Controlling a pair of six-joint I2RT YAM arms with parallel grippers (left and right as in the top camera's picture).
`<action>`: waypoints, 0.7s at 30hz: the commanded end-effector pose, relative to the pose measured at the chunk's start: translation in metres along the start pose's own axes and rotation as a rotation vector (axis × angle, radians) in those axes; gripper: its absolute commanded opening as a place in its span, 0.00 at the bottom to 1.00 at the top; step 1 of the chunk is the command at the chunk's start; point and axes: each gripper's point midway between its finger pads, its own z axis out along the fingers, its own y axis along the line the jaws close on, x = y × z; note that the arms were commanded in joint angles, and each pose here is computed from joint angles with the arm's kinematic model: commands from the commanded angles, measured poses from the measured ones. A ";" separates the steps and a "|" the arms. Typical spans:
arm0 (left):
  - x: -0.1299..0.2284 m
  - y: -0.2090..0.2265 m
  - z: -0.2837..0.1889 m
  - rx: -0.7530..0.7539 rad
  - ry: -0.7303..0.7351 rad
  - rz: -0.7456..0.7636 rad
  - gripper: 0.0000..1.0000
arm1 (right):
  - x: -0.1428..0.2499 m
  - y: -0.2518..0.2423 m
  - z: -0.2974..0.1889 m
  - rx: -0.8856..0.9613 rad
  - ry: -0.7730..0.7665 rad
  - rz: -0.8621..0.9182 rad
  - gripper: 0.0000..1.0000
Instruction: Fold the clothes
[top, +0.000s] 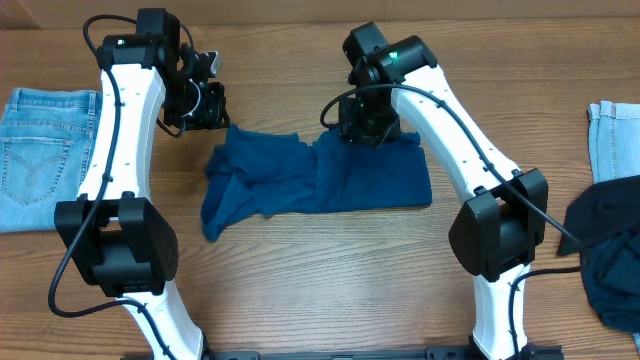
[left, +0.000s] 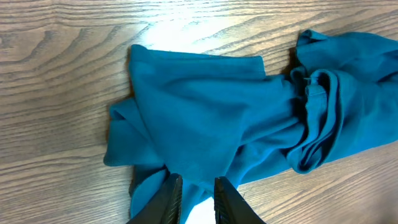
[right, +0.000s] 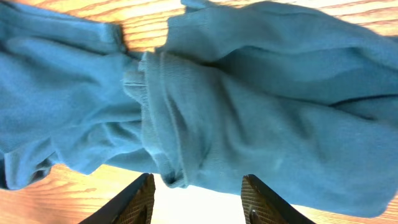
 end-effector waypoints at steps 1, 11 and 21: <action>-0.002 -0.003 -0.004 0.018 -0.011 0.008 0.22 | -0.012 -0.028 -0.006 0.029 -0.015 0.047 0.49; 0.005 0.001 -0.003 0.003 0.018 0.003 0.40 | -0.012 -0.169 -0.034 0.302 0.017 0.283 0.36; 0.065 0.027 0.079 0.024 0.182 -0.045 0.66 | -0.004 -0.234 -0.049 0.301 0.053 0.377 0.40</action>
